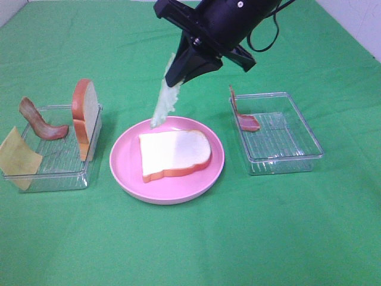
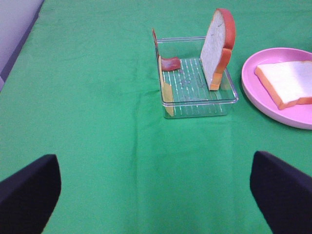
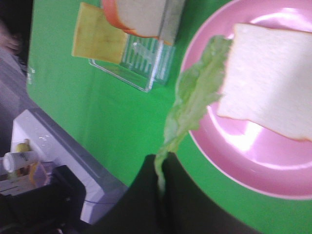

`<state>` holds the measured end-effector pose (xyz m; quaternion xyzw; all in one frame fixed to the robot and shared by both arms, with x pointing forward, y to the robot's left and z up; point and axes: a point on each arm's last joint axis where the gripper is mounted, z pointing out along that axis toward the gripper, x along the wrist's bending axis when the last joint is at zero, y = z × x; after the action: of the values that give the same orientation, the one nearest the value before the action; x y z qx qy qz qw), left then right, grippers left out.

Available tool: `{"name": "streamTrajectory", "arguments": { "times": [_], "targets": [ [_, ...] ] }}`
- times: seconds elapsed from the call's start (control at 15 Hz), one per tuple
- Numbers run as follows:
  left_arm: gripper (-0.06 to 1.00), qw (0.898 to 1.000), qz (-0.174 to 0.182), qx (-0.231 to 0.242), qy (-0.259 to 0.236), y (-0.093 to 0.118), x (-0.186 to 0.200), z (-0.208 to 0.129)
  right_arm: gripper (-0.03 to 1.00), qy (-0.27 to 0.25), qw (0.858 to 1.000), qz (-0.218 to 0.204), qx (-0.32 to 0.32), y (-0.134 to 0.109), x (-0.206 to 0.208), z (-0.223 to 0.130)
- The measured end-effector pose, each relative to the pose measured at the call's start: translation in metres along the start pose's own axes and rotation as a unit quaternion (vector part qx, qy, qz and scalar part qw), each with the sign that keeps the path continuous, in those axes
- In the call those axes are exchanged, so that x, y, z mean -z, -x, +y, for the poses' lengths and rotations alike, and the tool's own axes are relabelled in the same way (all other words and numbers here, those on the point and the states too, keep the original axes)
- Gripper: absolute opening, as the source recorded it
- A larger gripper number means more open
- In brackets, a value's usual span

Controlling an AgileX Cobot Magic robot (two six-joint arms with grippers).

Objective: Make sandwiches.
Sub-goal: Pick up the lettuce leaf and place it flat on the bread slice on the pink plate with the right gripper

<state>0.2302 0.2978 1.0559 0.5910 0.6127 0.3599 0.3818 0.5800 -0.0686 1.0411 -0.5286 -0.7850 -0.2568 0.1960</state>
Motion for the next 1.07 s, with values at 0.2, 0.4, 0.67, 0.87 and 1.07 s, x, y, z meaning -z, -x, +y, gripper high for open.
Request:
{"name": "streamTrajectory", "arguments": {
  "times": [0.2,0.4,0.67,0.87,1.07],
  "targets": [
    [0.99,1.0,0.0,0.0,0.0,0.0,0.0,0.0,0.02,-0.004,0.996,0.081,-0.02,0.008,-0.034,0.01],
    [0.99,1.0,0.0,0.0,0.0,0.0,0.0,0.0,0.02,-0.016,0.994,0.101,-0.049,0.022,-0.061,0.015],
    [0.99,1.0,0.0,0.0,0.0,0.0,0.0,0.0,0.02,-0.037,0.993,0.097,-0.06,0.024,-0.099,0.011],
    [0.99,1.0,0.0,0.0,0.0,0.0,0.0,0.0,0.02,-0.034,0.995,0.081,-0.054,0.026,-0.107,0.01],
    [0.99,1.0,0.0,0.0,0.0,0.0,0.0,0.0,0.02,-0.034,0.996,0.064,-0.045,0.03,-0.109,0.01]
  ]
}}
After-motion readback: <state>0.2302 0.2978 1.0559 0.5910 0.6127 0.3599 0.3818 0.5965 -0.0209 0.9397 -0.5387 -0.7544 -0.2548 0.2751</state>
